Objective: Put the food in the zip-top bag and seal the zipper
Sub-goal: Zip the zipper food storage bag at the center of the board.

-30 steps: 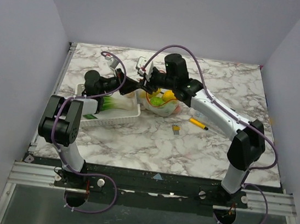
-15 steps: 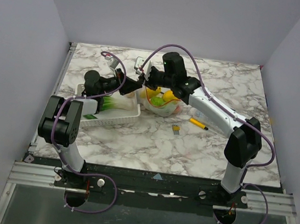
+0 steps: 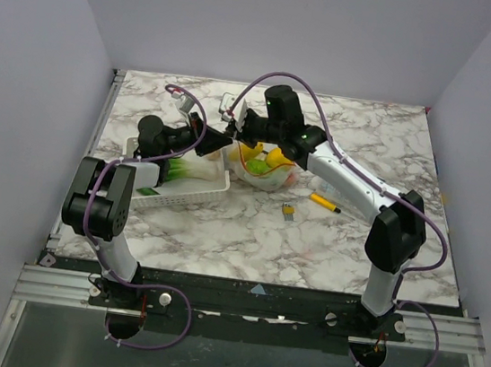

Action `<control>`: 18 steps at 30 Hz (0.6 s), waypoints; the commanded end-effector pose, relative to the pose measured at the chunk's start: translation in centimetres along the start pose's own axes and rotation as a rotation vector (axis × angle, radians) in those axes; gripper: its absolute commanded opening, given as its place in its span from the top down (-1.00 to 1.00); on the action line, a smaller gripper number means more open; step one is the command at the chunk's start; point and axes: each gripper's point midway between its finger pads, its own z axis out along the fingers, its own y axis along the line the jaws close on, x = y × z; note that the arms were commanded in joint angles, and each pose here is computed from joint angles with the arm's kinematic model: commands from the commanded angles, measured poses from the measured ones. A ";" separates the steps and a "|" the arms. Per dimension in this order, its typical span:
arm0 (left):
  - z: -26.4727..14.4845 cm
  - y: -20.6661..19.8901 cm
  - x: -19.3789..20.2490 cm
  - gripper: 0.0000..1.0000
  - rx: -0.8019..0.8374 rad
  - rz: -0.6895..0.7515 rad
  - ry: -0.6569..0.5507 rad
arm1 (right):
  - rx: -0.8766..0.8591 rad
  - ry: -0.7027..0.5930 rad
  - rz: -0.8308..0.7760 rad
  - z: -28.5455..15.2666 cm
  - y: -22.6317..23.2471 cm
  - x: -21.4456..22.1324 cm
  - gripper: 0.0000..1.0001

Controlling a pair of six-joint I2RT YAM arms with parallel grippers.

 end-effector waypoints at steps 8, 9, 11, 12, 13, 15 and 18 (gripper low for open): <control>0.4 -1.1 -1.3 0.13 0.056 0.126 -0.005 | -0.055 -0.057 0.057 0.4 0.4 -1.8 0.99; 0.6 -1.2 -1.3 0.14 0.076 0.124 -0.003 | -0.051 -0.057 0.057 0.4 0.3 -1.8 0.99; 0.6 -1.3 -1.1 0.22 0.109 0.122 -0.001 | -0.042 -0.059 0.057 0.2 0.0 -1.9 0.99; 0.6 -1.4 -1.1 0.26 0.119 0.117 -0.004 | -0.039 -0.059 0.058 0.2 -0.1 -1.9 0.99; 0.6 -1.4 -1.0 0.37 0.126 0.114 -0.006 | -0.038 -0.059 0.058 0.1 -0.1 -2.0 0.99; 0.7 -1.5 -0.9 0.68 0.139 0.108 0.000 | -0.029 -0.054 0.055 0.0 -0.2 -1.9 0.99; 0.4 -1.4 -0.6 0.73 0.139 0.097 0.008 | 0.012 -0.045 0.049 -0.3 -0.7 -1.6 0.99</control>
